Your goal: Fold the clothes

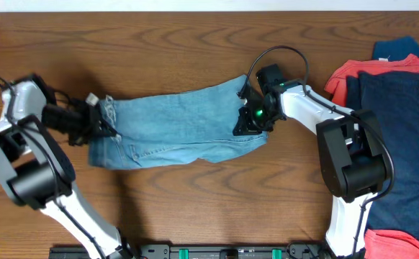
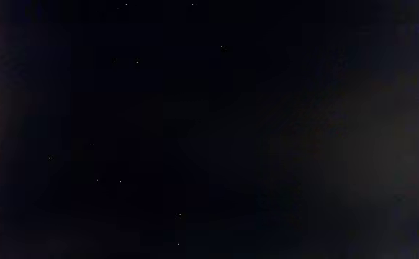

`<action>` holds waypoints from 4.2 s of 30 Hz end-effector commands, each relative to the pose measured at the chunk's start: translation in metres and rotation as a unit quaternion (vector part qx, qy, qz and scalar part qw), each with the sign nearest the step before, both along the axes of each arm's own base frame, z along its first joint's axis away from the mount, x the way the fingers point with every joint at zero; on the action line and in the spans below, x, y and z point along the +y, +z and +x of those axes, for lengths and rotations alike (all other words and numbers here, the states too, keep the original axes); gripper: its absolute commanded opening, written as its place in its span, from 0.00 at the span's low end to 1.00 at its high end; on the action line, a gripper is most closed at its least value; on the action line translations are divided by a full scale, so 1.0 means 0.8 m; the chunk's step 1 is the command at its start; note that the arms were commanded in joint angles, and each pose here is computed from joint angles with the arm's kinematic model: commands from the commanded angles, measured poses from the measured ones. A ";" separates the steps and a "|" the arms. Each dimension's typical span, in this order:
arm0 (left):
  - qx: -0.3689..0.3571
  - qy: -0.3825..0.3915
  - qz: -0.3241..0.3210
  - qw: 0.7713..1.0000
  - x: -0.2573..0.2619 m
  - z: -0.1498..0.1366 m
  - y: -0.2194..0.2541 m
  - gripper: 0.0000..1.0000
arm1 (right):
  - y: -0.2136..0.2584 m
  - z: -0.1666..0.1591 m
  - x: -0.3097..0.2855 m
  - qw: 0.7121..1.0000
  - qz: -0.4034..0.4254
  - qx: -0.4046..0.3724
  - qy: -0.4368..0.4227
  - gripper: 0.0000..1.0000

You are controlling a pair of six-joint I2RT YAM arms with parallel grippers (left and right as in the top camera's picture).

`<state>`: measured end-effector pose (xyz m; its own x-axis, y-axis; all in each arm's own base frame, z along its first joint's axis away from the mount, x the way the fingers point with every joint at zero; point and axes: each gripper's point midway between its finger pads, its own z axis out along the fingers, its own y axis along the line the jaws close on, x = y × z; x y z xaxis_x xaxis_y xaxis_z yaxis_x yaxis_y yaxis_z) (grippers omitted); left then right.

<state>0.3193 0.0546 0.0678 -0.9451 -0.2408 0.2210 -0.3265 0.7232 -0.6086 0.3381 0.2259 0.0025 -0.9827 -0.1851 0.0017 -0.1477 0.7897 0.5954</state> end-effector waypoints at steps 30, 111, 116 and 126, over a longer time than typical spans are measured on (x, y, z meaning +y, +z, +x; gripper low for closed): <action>-0.010 0.076 0.312 0.947 -0.052 0.008 0.113 0.07 | 0.110 0.036 0.133 0.967 0.193 -0.160 0.054 0.02; -0.201 0.099 0.186 0.957 -0.328 0.131 0.113 0.17 | 0.029 -0.001 -0.045 0.985 -0.162 -0.055 0.026 0.01; -0.200 0.099 0.186 0.957 -0.328 0.130 0.112 0.17 | 0.096 0.037 -0.076 0.985 -0.119 -0.118 -0.036 0.04; -0.199 0.095 0.182 0.958 -0.330 0.128 0.114 0.17 | 0.083 0.124 -0.074 0.971 -0.069 -0.216 -0.073 0.01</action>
